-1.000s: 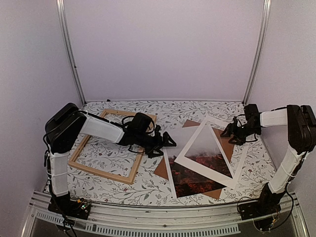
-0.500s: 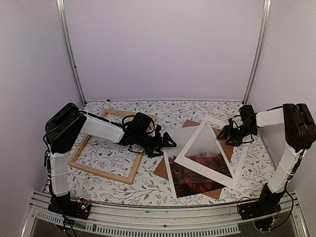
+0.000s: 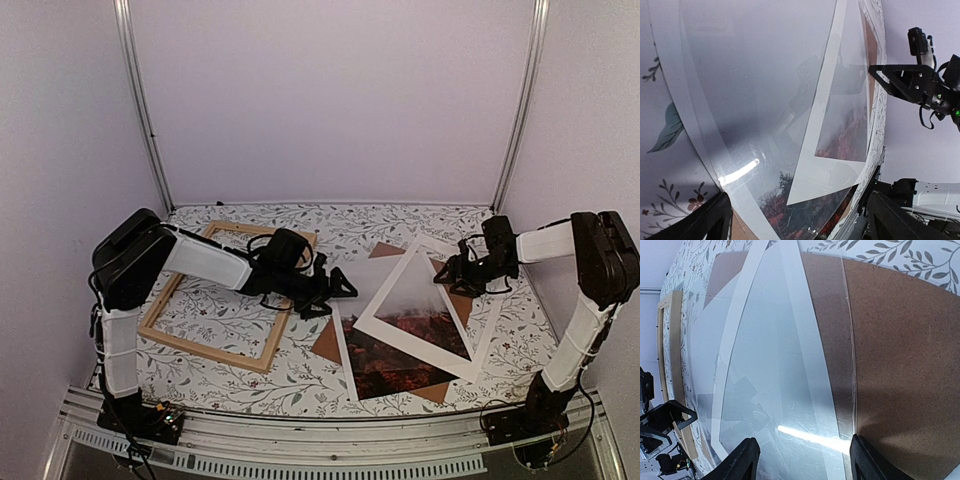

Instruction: Put the photo into the frame

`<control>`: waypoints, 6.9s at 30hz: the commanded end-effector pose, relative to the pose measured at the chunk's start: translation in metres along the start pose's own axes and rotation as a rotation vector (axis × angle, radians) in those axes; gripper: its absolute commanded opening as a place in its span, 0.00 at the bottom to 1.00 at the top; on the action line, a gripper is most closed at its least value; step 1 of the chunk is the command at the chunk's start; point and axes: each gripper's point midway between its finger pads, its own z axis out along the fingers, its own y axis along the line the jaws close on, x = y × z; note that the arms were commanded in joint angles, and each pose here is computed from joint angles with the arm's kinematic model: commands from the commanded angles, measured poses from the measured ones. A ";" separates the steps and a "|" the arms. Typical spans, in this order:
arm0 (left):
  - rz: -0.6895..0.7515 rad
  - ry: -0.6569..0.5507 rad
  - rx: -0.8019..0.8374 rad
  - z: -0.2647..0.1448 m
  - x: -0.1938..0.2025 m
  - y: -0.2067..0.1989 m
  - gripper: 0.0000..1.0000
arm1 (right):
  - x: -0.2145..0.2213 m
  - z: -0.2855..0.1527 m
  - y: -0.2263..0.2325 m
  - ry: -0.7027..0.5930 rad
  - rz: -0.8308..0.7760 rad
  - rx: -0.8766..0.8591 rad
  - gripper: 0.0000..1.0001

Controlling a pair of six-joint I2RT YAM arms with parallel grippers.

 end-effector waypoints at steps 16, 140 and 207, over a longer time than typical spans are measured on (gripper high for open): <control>-0.089 0.020 -0.086 0.010 0.016 0.041 0.97 | 0.037 0.006 -0.006 0.111 0.061 0.045 0.66; 0.128 -0.142 -0.014 -0.010 -0.006 -0.008 0.88 | 0.029 -0.029 0.005 -0.040 -0.058 0.227 0.71; -0.089 0.012 -0.155 -0.024 0.031 0.033 0.97 | 0.029 -0.030 -0.012 -0.045 -0.012 0.184 0.68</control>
